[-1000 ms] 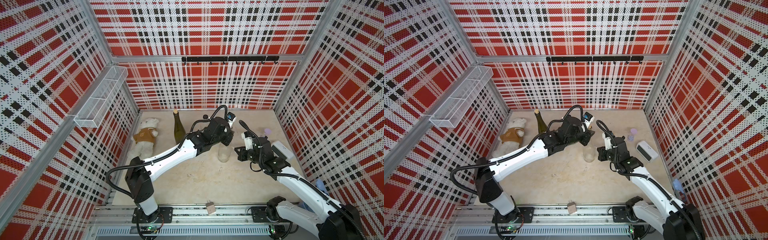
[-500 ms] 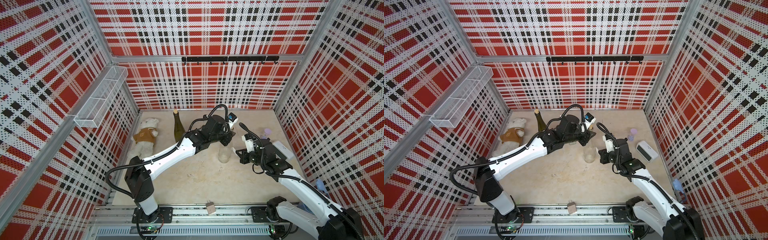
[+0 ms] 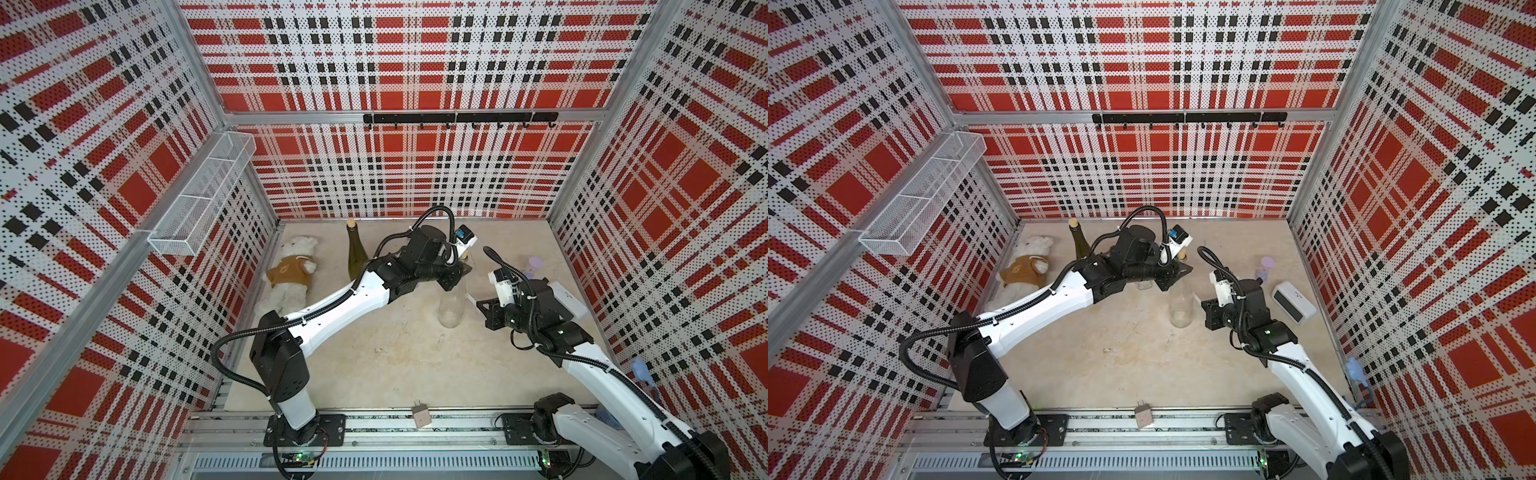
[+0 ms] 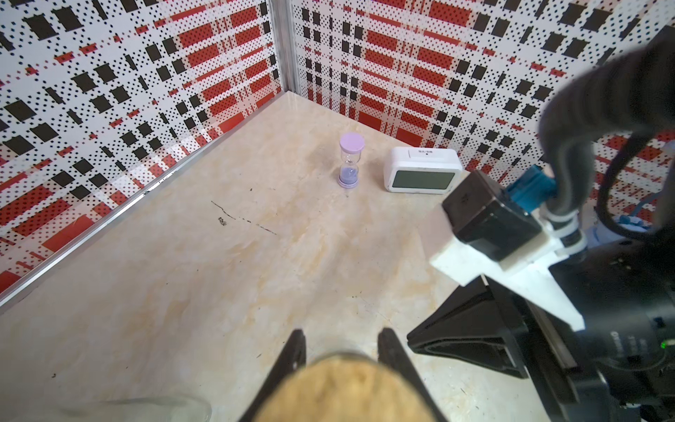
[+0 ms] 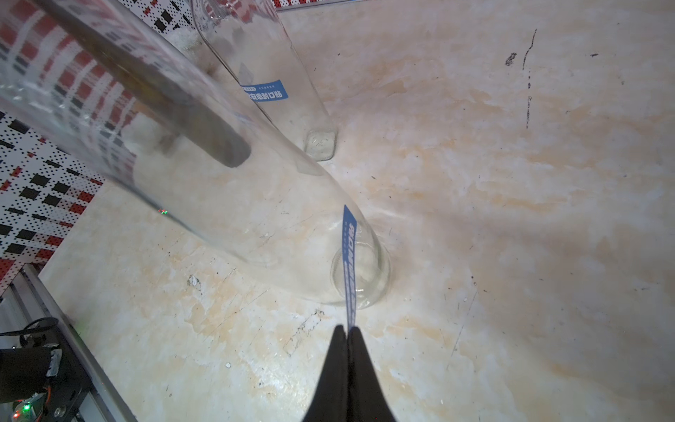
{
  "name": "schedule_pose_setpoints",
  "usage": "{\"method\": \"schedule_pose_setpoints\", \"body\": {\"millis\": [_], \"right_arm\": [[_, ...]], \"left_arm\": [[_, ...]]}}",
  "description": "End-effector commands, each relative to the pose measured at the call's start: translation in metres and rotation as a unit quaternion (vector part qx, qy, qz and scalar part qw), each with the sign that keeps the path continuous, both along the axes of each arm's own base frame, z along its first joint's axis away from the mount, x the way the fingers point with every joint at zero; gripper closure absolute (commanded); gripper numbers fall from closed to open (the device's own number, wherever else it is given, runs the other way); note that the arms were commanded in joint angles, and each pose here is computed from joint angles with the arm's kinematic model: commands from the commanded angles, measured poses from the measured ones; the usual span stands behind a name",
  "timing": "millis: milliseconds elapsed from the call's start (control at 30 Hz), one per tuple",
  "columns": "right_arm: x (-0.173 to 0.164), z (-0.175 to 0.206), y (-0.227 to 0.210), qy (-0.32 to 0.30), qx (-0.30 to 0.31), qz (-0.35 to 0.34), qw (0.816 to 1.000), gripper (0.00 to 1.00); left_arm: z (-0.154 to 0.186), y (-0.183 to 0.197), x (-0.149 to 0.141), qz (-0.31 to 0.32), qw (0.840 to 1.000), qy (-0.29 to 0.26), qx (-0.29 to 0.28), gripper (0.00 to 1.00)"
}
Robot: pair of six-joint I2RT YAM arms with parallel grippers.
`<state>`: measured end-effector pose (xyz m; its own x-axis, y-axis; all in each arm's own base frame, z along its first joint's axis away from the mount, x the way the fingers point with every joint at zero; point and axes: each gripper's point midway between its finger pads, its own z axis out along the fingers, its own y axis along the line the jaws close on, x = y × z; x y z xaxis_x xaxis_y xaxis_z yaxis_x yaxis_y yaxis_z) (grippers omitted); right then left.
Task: Remove the label from the bottle
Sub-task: Tear open the label from the bottle.
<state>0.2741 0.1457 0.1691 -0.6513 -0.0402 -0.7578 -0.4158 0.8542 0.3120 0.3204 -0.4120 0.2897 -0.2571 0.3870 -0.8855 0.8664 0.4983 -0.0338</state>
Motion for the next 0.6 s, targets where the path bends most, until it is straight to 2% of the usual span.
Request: {"method": "schedule_pose_setpoints", "body": {"millis": [0,567], "right_arm": [[-0.002,0.001,-0.003,-0.013,-0.007,0.008,1.000,1.00],[0.005,0.003,-0.027,-0.010,-0.021,-0.044,0.999,1.00]], "left_arm": [[-0.007,0.001,0.000,-0.016,1.000,0.006,0.022,0.77],[-0.006,0.000,-0.007,-0.047,0.999,0.012,0.022,0.77]]}}
